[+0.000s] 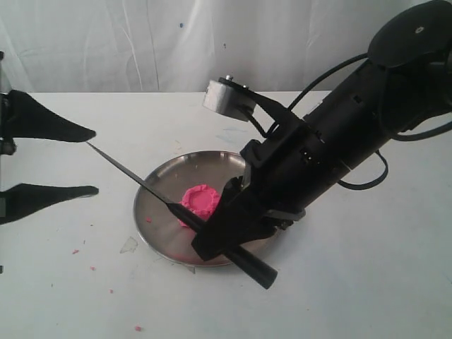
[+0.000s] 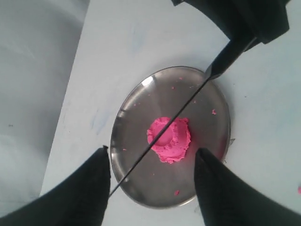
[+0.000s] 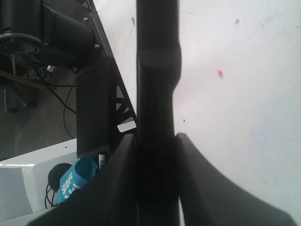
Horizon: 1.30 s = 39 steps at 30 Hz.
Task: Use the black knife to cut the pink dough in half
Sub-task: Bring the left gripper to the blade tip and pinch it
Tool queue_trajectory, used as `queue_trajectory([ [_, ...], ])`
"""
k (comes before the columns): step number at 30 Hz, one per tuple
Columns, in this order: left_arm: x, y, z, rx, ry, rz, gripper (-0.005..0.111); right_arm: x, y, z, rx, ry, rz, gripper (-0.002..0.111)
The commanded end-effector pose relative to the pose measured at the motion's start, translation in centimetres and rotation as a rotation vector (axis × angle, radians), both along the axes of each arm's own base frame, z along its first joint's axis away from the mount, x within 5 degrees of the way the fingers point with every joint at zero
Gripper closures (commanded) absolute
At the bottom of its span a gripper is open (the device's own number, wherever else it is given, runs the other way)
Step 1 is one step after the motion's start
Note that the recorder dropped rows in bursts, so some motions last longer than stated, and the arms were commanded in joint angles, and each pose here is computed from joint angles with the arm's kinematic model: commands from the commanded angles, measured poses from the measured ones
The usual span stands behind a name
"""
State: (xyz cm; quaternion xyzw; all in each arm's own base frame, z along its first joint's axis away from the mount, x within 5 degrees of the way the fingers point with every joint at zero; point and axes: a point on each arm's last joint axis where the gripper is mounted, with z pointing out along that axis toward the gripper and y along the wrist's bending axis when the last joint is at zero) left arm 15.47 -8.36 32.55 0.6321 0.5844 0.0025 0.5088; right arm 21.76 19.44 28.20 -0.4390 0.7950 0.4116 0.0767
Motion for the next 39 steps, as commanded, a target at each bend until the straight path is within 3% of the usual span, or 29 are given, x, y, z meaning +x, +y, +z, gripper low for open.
queue_trajectory([
  [1, 0.6, -1.2, -0.5, 0.055, -0.055, -0.089, 0.049, -0.1, -0.1, 0.2, 0.021, -0.003, 0.001, 0.108],
  [5, 1.4, -1.7, -1.3, 0.114, -0.061, -0.114, 0.049, -0.1, -0.1, 0.2, 0.021, -0.003, 0.001, 0.108],
  [11, 2.7, -1.9, -1.8, 0.126, -0.086, -0.059, 0.049, -0.1, -0.1, 0.2, 0.021, -0.003, 0.001, 0.108],
  [20, 3.0, -2.0, -2.1, 0.156, -0.096, -0.083, 0.059, -0.1, -0.1, 0.2, 0.023, -0.007, 0.005, 0.108],
  [28, 3.0, -2.0, -2.1, 0.158, -0.098, -0.084, 0.082, -0.1, -0.1, 0.2, 0.023, -0.007, 0.005, 0.108],
  [36, 2.6, -2.2, -2.3, 0.155, -0.06, -0.127, 0.09, -0.1, -0.1, 0.2, 0.023, -0.007, 0.005, 0.108],
  [39, 2.3, -2.3, -2.4, 0.155, -0.043, -0.148, 0.104, -0.1, -0.1, 0.2, 0.023, -0.007, 0.005, 0.108],
])
